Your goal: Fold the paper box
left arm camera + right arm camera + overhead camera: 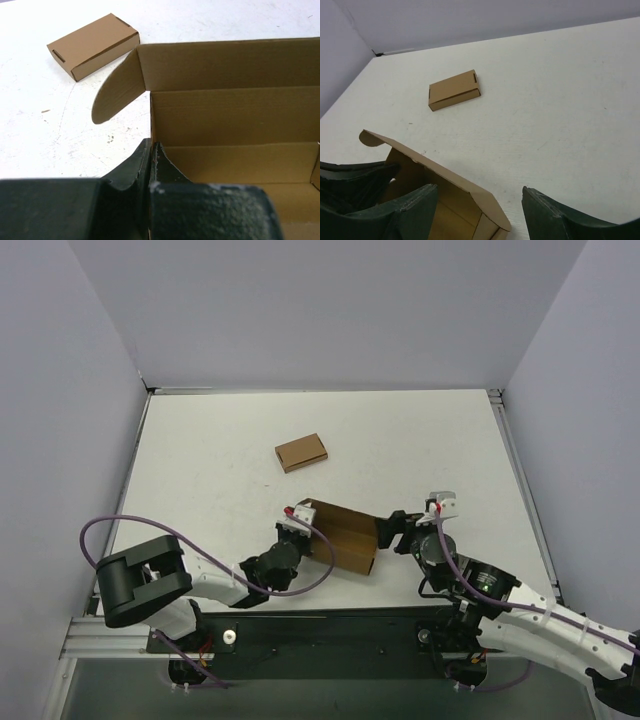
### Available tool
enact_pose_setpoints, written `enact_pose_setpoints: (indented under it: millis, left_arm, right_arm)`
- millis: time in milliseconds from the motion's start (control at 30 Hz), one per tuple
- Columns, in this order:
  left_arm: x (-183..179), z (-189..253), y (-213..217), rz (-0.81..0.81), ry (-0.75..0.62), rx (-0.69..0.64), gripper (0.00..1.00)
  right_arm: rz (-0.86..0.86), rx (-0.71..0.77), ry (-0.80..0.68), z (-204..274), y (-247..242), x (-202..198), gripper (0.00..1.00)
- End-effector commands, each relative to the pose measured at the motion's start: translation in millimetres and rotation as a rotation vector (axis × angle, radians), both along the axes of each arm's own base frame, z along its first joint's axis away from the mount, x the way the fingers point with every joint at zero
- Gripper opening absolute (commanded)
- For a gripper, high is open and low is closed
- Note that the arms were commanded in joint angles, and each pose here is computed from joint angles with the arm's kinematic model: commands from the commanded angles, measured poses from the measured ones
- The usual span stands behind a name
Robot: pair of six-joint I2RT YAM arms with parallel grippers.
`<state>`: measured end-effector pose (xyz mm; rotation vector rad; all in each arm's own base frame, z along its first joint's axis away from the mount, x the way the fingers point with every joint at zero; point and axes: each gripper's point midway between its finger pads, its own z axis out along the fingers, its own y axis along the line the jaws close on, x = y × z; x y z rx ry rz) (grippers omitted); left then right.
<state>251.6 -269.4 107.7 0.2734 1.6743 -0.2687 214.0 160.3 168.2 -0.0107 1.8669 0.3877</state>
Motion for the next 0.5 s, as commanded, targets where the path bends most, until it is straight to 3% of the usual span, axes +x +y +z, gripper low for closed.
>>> enact_pose_setpoints:
  millis: [0,200,467]
  left_arm:
    - [-0.6,3.9,4.3,0.018,-0.052,-0.014,0.00]
    - [-10.0,-2.6,12.0,-0.011,-0.093,-0.016,0.00]
    - [-18.9,-13.7,20.0,-0.035,-0.077,-0.017,0.00]
  right_arm:
    - [0.060,0.022,-0.026,20.0,6.4,-5.3,0.69]
    - [0.057,0.022,-0.027,40.7,28.5,9.6,0.72]
    - [0.154,-0.009,0.008,26.5,66.2,15.9,0.71]
